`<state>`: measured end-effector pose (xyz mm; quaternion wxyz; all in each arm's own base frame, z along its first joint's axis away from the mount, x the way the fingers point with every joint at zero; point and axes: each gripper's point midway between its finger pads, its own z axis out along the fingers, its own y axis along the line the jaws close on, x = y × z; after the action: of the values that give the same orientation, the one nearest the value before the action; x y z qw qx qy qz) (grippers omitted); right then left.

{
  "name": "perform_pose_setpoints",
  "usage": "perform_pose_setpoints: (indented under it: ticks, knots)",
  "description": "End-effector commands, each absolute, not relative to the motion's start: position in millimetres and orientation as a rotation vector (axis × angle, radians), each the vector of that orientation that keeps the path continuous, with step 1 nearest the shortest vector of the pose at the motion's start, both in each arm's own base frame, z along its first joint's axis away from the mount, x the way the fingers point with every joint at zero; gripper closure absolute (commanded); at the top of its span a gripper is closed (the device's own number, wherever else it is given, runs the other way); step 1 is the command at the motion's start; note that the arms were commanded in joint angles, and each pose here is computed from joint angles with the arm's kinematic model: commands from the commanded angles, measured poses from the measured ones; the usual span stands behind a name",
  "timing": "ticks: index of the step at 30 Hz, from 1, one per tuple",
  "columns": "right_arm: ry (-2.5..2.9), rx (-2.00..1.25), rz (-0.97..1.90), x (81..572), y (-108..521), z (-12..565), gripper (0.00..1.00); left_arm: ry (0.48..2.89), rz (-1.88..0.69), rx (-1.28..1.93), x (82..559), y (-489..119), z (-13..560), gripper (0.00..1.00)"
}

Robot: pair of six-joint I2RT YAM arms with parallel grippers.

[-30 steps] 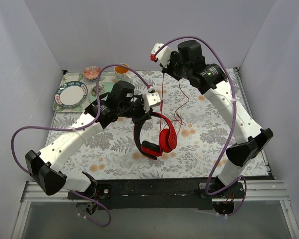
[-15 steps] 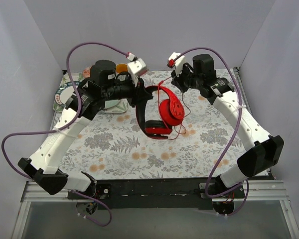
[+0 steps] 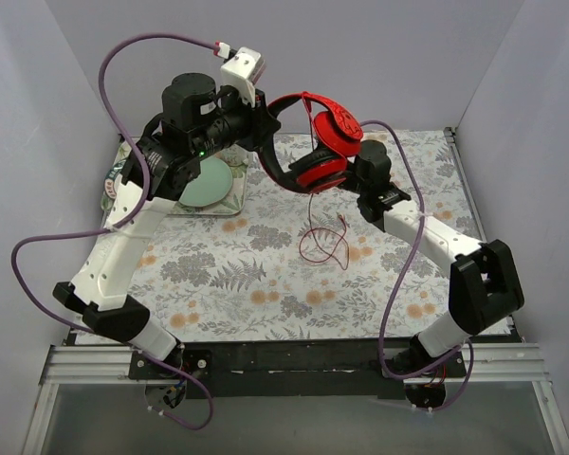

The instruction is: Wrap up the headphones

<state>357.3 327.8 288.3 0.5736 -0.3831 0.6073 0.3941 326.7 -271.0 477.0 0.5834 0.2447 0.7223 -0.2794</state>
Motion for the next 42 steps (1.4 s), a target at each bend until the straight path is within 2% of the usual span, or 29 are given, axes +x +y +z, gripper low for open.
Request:
perform_pose_setpoints:
  ticks: [1,7,12,20,22,23,26,29,34,39,42]
  knots:
    - [1.421,-0.865,1.016,357.4,342.9,267.3,0.52,1.459,-0.676,0.393,315.9,-247.3,565.4,1.0]
    - [1.54,-0.781,1.002,362.8,336.8,228.7,0.41,1.455,-0.62,0.37,327.0,-242.8,564.2,1.0]
    - [1.594,-0.743,0.897,363.5,319.9,214.5,0.38,1.461,-0.573,0.326,333.4,-232.8,560.0,1.0]
    - [1.639,-0.734,0.875,372.1,320.7,189.7,0.39,1.42,-0.618,0.305,330.1,-233.4,581.9,1.0]
    - [1.663,-0.738,0.864,373.1,319.8,180.8,0.47,1.416,-0.617,0.297,330.0,-231.3,583.7,1.0]
    - [1.683,-0.736,0.861,370.7,317.5,172.7,0.6,1.42,-0.609,0.282,333.1,-228.7,583.0,1.0]
    - [1.743,-0.743,0.846,364.7,314.1,154.0,0.88,1.446,-0.625,0.202,351.8,-213.4,576.8,1.0]
    - [1.77,-0.799,0.825,352.8,318.4,143.9,0.99,1.491,-0.629,0.132,383.4,-196.6,559.3,1.0]
    - [1.765,-0.92,0.75,323.8,329.0,145.7,0.99,1.526,-0.533,0.036,435.8,-171.8,532.0,1.0]
    - [1.776,-1.072,0.676,282.1,338.4,140.8,0.99,1.522,-0.321,-0.081,497.6,-113.8,509.9,1.0]
    - [1.759,-1.103,0.671,264.1,341.6,150.6,0.99,1.491,-0.166,-0.09,516.8,-90.0,507.6,1.0]
